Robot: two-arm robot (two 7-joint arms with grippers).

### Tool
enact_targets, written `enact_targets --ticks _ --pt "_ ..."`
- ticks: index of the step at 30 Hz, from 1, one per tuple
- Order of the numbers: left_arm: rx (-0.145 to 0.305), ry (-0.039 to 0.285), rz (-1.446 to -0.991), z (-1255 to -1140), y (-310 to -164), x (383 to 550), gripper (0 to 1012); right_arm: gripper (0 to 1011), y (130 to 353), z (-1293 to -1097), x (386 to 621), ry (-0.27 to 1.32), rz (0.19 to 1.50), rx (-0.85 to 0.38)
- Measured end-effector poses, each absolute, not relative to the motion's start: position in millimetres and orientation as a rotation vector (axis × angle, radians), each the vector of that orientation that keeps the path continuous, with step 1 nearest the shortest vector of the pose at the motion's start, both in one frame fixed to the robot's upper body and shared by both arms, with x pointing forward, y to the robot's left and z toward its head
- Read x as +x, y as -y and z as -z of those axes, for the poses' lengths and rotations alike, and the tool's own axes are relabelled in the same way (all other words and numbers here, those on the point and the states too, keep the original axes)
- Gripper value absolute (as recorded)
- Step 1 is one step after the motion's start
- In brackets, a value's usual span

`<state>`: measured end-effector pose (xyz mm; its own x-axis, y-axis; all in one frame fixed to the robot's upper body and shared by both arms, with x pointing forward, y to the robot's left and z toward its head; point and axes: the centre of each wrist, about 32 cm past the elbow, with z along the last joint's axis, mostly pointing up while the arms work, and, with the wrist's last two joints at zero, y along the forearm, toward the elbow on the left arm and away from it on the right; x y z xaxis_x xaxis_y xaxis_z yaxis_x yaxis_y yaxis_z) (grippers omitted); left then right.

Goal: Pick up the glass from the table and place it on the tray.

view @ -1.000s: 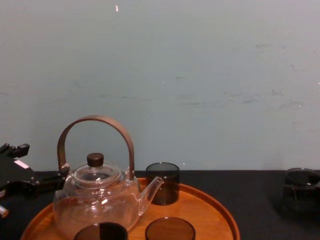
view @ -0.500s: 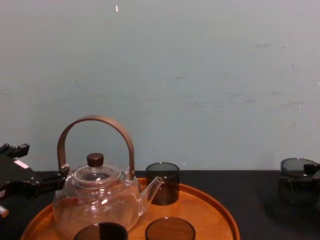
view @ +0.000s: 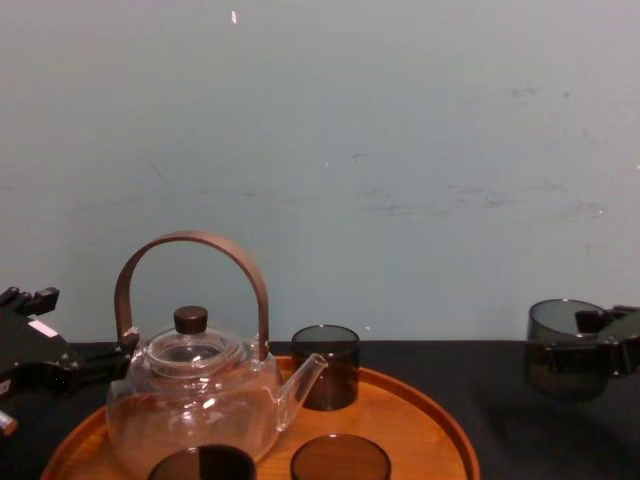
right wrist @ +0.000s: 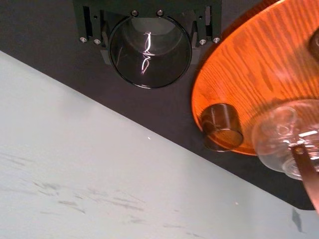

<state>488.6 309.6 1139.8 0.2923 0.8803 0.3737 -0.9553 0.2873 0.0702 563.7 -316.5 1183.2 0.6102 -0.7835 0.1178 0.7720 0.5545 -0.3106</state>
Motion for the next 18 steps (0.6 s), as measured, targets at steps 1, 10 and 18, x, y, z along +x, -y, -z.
enact_targets --ticks 1,10,18 --pt "0.304 0.285 -1.248 -1139.8 -309.7 488.6 1010 905 315 -1183.6 564 -0.034 0.915 -0.349" --pt "0.304 0.285 -1.248 -1139.8 -309.7 488.6 1009 905 299 -1185.8 564 -0.027 0.875 -0.339" --pt "0.304 0.285 -1.248 -1139.8 -309.7 488.6 1010 905 284 -1186.3 567 -0.019 0.837 -0.339"
